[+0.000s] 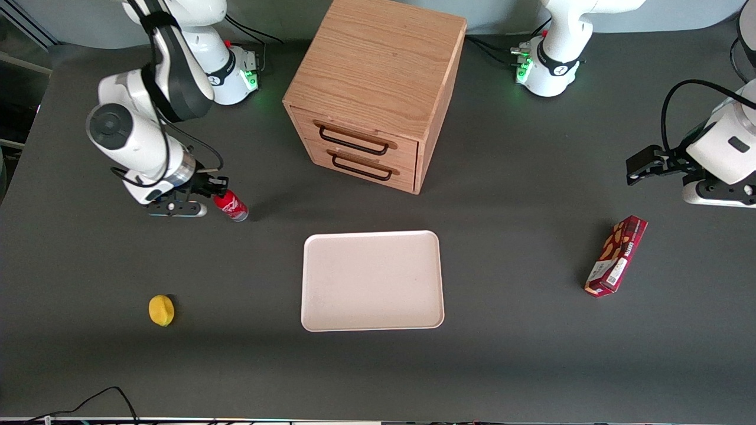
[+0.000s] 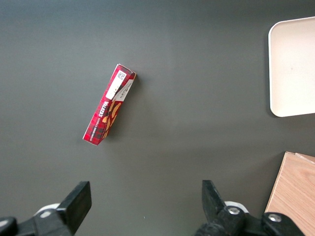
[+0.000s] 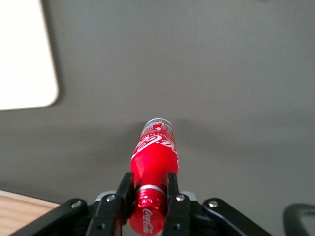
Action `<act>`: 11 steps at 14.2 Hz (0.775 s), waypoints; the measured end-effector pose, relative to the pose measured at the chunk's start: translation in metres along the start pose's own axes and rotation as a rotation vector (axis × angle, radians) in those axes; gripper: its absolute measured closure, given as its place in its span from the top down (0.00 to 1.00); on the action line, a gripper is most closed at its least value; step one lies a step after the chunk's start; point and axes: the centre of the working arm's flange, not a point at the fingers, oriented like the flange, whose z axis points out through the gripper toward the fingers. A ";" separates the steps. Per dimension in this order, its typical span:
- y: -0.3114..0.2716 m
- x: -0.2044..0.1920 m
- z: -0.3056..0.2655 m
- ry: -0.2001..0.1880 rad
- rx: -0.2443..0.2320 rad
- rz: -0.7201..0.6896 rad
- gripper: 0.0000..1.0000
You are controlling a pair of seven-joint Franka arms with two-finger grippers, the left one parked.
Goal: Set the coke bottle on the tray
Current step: 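Lift the bottle and carry it with the right gripper to the tray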
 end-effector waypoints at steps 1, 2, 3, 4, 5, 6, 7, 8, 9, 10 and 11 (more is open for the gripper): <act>-0.002 0.009 -0.032 0.025 0.008 0.000 0.31; -0.005 0.018 -0.061 0.045 0.017 -0.002 0.31; -0.010 0.029 -0.088 0.050 0.026 -0.007 0.31; -0.017 0.043 -0.110 0.042 0.038 -0.012 0.31; -0.025 0.061 -0.123 0.025 0.051 -0.007 0.31; -0.035 0.082 -0.127 0.008 0.061 0.002 0.31; -0.049 0.104 -0.123 0.003 0.065 0.003 0.31; -0.068 0.126 -0.112 0.003 0.070 0.015 0.31; -0.087 0.146 -0.096 0.004 0.086 0.049 0.31; -0.107 0.162 -0.075 0.009 0.105 0.092 0.31; -0.129 0.174 -0.051 0.020 0.124 0.129 0.31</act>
